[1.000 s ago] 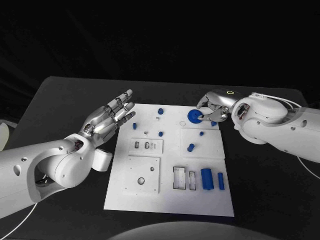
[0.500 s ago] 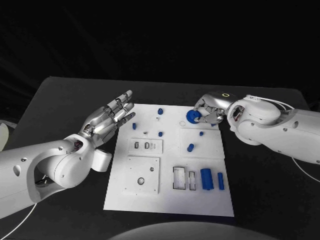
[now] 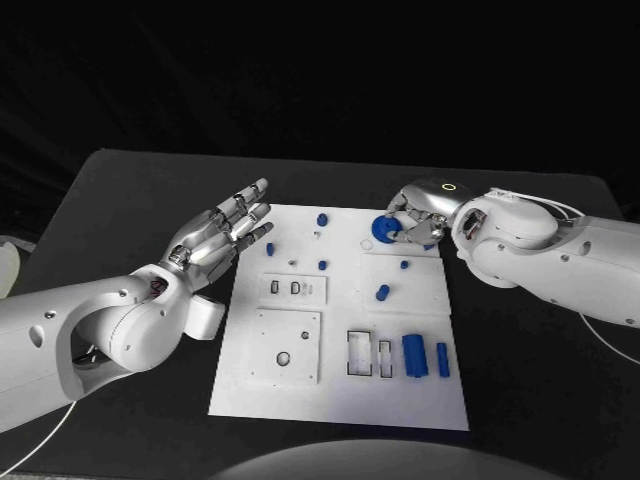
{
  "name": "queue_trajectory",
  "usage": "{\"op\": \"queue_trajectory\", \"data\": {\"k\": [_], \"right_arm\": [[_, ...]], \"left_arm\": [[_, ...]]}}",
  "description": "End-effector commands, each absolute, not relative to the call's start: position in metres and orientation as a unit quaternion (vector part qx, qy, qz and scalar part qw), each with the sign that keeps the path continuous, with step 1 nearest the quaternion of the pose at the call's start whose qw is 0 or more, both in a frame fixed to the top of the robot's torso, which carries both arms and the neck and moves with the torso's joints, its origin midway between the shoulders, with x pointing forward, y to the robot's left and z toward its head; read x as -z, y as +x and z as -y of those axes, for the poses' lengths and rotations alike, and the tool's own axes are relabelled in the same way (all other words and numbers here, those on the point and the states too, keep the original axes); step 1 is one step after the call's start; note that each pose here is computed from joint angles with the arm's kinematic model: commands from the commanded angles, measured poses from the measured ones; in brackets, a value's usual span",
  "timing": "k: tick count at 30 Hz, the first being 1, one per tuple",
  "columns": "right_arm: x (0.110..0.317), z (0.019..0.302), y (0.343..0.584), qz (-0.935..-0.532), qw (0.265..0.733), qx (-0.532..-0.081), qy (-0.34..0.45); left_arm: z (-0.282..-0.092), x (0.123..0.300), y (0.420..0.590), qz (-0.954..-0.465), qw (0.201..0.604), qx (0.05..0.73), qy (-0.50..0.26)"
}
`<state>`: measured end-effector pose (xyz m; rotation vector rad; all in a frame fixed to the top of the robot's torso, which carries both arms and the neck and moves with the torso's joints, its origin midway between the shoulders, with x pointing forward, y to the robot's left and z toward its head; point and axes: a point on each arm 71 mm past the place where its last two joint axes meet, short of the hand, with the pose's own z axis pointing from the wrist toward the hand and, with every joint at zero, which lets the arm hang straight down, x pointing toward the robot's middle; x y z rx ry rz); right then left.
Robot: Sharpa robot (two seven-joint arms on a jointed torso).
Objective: Assemble the parts on the task board
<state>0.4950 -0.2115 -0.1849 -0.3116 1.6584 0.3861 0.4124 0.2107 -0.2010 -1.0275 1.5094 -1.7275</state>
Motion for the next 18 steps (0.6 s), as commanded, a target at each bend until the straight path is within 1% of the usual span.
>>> {"op": "queue_trajectory", "data": {"k": [1,9,18], "right_arm": [[0.195,0.211,0.492,-0.734,0.64,-0.163,-0.158],[0.186,0.2,0.485,-0.708,0.66,-0.194,-0.163],[0.163,0.18,0.484,-0.698,0.659,-0.24,-0.142]], "left_arm": [[-0.208,0.201,0.412,-0.572,0.297,0.661,-0.384],[-0.209,0.201,0.412,-0.571,0.297,0.661,-0.385],[-0.21,0.201,0.411,-0.572,0.298,0.66,-0.385]]}}
